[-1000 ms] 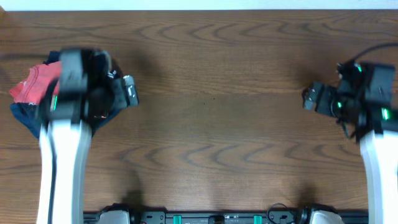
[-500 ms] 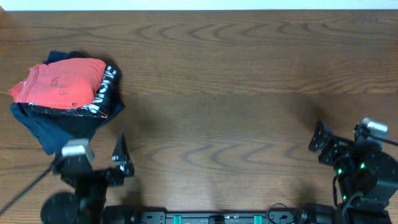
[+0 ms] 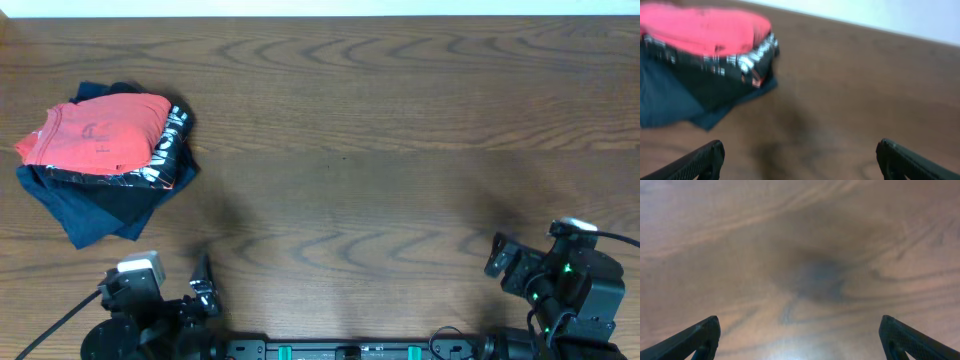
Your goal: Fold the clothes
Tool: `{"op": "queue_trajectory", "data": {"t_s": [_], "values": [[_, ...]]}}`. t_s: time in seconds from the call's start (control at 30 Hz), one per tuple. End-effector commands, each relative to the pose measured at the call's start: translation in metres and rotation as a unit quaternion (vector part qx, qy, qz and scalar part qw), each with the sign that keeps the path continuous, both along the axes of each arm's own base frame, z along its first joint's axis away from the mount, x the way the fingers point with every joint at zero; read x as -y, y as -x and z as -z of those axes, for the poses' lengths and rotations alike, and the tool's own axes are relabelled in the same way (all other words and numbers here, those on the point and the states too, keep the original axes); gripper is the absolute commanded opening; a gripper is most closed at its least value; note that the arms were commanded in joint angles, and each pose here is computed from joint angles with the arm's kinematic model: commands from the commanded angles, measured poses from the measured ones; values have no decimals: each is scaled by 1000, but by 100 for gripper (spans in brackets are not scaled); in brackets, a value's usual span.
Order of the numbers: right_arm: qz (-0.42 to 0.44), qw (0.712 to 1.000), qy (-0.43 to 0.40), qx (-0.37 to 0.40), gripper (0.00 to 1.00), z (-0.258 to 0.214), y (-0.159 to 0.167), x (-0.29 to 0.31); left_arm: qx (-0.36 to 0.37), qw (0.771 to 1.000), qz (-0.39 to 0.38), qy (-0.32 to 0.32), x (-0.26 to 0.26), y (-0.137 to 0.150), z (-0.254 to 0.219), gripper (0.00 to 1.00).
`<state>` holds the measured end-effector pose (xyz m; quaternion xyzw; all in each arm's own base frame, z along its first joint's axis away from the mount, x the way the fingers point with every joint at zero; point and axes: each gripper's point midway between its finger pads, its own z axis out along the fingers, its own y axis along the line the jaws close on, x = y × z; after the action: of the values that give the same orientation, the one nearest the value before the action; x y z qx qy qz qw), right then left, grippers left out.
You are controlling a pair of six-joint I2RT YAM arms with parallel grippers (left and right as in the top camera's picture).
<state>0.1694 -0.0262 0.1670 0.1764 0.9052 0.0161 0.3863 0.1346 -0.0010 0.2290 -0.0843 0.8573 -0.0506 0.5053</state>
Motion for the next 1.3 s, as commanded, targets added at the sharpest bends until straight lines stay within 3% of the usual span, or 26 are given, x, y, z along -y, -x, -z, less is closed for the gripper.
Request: {"op": "queue_trajectory", "data": {"t_s": [0.0,0.47,0.63,0.83,1.0,1.27], "values": [[9,1000,-3,-16,99,7,6,1,-21,1000,-6,1,-1,6,10,98],[7,1000,-6,-25,99,10,9,0,-36,999,-6,2,-1,10,16,98],[-77,995,48,34,99,-5,-14,-8,-36,999,-6,2,-1,10,16,98],[-189,966,114,133,99,-16,-22,-36,-36,999,-6,2,-1,10,16,98],[-204,941,126,237,99,-16,-34,-47,-36,999,-6,2,-1,10,16,98],[-214,905,140,340,99,-21,-64,-57,-36,999,-6,2,-1,10,16,98]]}}
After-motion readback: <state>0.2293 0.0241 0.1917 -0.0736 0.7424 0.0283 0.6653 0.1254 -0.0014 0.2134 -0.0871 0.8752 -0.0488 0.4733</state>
